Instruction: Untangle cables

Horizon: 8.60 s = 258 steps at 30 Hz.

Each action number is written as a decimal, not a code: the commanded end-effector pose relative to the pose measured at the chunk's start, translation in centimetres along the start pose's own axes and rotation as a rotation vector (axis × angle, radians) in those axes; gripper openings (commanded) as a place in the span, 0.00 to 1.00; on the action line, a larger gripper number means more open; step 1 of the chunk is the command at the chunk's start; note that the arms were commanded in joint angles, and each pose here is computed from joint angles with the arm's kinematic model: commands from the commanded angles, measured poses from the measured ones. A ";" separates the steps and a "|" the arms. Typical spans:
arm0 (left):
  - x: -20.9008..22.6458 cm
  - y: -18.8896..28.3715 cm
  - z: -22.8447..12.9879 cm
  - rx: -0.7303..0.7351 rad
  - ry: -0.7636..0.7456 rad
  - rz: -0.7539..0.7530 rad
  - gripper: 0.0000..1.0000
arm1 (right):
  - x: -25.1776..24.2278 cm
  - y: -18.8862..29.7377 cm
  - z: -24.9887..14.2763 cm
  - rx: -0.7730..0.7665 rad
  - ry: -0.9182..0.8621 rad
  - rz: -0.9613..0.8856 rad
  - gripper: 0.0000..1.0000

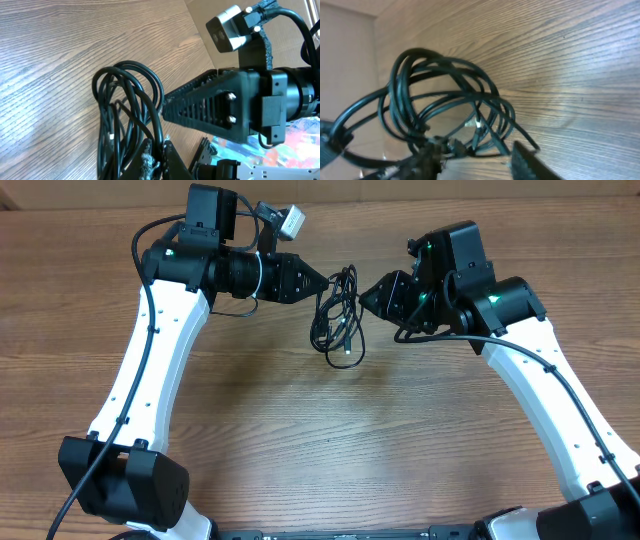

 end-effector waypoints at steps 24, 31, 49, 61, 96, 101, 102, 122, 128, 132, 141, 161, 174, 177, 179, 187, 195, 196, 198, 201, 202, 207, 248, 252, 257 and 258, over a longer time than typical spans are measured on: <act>-1.0 1.8 2.9 -0.124 0.102 -0.049 0.04 | -7.0 -6.1 0.8 -0.085 -0.101 -0.470 0.41; 0.4 1.9 1.8 -0.088 0.058 0.058 0.04 | -11.2 -3.3 2.4 -0.082 -0.152 -0.622 0.40; 1.1 -0.4 -3.0 0.102 -0.036 0.067 0.04 | -1.9 -3.1 -0.6 0.305 0.289 0.200 0.57; 0.8 -0.4 -2.3 0.063 0.216 0.039 0.04 | 1.7 -4.7 -0.5 0.218 0.244 0.244 0.58; 1.0 -0.1 -4.6 0.181 -0.164 0.058 0.47 | 2.3 0.3 0.1 0.315 0.446 0.626 0.04; -0.8 -0.9 -4.6 0.153 -0.248 -0.076 0.45 | 2.4 0.5 0.1 0.319 0.452 0.644 0.04; -0.9 -1.1 -4.7 0.154 -0.257 -0.084 0.45 | 2.4 0.5 0.1 0.318 0.452 0.644 0.04; 3.0 -8.2 -6.9 0.326 -0.134 0.028 0.04 | 0.8 -0.2 0.6 0.299 0.356 0.502 0.04; 3.2 -4.1 -5.7 0.244 -0.100 0.051 0.04 | -9.8 -0.5 4.3 -0.080 -0.247 -0.371 0.04; 2.4 -2.1 -5.3 0.212 -0.101 0.072 0.04 | -12.9 1.2 4.7 -0.237 -0.270 -0.661 0.04; 1.4 0.3 -4.7 0.179 -0.149 0.162 0.04 | -11.4 0.1 3.8 -0.077 -0.115 -0.524 0.04; -9.8 12.6 -1.5 -0.220 -0.357 0.263 0.04 | -11.2 -3.9 0.0 0.255 0.046 -0.254 0.10; -0.3 4.2 -2.5 0.060 -0.083 0.164 0.09 | -12.4 -3.5 0.8 0.184 -0.024 -0.368 0.80; 1.6 0.5 -3.0 0.137 -0.017 0.150 0.11 | -12.9 -3.4 1.3 0.143 -0.043 -0.413 0.80; 3.8 -2.0 -3.8 0.207 0.091 0.246 0.12 | -13.5 -3.1 1.8 0.099 -0.086 -0.457 0.84; 9.4 -9.4 -7.9 0.408 0.285 0.512 0.18 | -15.4 -1.8 3.5 0.051 -0.149 -0.478 0.85; 11.8 -13.2 -8.8 0.403 0.296 0.620 0.45 | -15.4 -1.8 3.4 0.062 -0.122 -0.478 0.87; 12.1 -13.5 -8.8 0.400 0.290 0.623 0.56 | -15.4 -1.8 3.4 0.062 -0.122 -0.478 0.87; 12.4 -14.2 -9.0 0.397 0.281 0.619 0.61 | -15.4 -1.8 3.4 0.061 -0.122 -0.478 0.88; 13.0 -15.6 -9.5 0.405 0.268 0.614 0.60 | -15.4 -1.8 3.4 0.061 -0.122 -0.478 0.88; 13.1 -16.0 -9.7 0.410 0.264 0.614 0.57 | -15.4 -1.8 3.4 0.061 -0.121 -0.478 0.88; 14.2 -16.7 -10.4 0.427 0.248 0.695 0.48 | -15.4 -1.8 3.4 0.062 -0.122 -0.479 0.88; -1.6 -3.1 -1.4 0.089 -0.053 0.492 0.04 | -3.8 -0.8 -0.7 0.102 0.400 -0.036 0.79; -1.2 -1.9 -1.5 0.083 0.012 0.386 0.04 | -4.2 -1.8 -0.6 0.093 0.415 -0.093 0.79; -0.5 -0.4 -1.3 0.060 0.057 0.313 0.04 | -4.7 -3.7 -0.5 0.135 0.404 -0.085 0.78; -0.2 -0.2 -1.3 0.057 0.065 0.318 0.04 | -4.6 -4.1 -0.5 0.146 0.404 -0.073 0.78</act>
Point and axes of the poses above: each gripper's point midway between its finger pads, its own y axis back along the fingers, its own x axis along the line the jaws close on, z = x × y, the point moved 6 cm from there along y, back along the fingers, and after that the axes turned 10 degrees about -y, right-handed, at the moved point
